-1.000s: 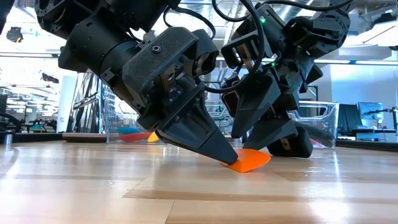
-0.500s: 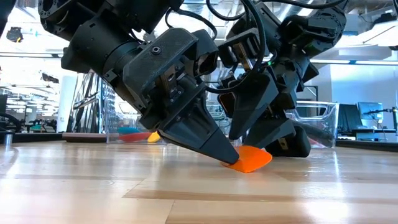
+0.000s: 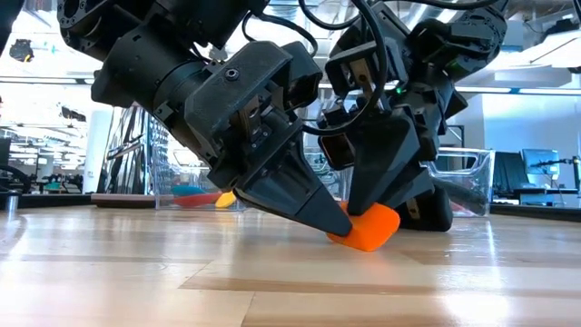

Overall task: Pick & Place Kitchen Items
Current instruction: Put the orange spatula into the right transparent bin

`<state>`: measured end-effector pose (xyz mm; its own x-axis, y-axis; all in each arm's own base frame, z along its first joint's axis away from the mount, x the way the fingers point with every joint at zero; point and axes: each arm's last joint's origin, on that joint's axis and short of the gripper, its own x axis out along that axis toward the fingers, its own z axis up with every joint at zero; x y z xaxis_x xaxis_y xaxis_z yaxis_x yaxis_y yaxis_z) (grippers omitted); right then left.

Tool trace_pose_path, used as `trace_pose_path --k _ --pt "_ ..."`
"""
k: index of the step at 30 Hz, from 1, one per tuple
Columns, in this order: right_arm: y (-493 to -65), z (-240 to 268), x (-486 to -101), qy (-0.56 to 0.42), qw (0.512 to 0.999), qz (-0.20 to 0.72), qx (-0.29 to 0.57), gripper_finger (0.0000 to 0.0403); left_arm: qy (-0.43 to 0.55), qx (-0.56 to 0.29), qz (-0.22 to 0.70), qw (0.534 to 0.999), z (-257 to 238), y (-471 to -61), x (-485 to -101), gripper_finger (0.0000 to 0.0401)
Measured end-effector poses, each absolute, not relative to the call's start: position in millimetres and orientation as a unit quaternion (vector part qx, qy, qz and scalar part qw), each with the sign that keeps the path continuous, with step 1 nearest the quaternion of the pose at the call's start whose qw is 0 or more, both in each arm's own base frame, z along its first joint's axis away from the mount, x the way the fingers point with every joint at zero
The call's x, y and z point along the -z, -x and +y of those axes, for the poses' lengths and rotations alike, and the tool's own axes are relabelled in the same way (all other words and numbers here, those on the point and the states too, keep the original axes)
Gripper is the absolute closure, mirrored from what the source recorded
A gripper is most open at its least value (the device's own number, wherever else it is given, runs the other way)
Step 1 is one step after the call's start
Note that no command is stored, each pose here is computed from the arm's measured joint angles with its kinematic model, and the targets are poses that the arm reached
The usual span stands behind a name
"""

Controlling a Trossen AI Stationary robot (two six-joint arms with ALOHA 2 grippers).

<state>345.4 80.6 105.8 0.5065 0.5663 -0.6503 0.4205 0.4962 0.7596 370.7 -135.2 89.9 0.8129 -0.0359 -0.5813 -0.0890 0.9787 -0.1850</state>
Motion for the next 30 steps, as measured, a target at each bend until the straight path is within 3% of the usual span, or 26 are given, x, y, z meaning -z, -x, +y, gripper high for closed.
trace_pose_path --k 2,12,21,30 --pt "-345.2 80.2 -105.9 -0.485 0.719 0.494 -0.060 0.0391 0.102 -0.014 0.305 0.947 -135.1 -370.7 -89.9 0.0400" --pt "-343.2 79.6 -108.2 -0.448 0.738 0.499 -0.075 0.0398 0.090 -0.012 0.298 0.950 -139.7 -369.2 -93.8 0.0400" --pt "-337.5 81.2 -117.2 -0.433 0.740 0.508 -0.086 0.0401 0.074 0.015 0.259 0.963 -148.6 -361.7 -128.6 0.0400" --pt "-315.3 72.2 -163.8 -0.388 0.774 0.499 -0.035 0.0402 0.065 -0.054 0.233 0.969 -136.3 -314.5 -147.5 0.0400"
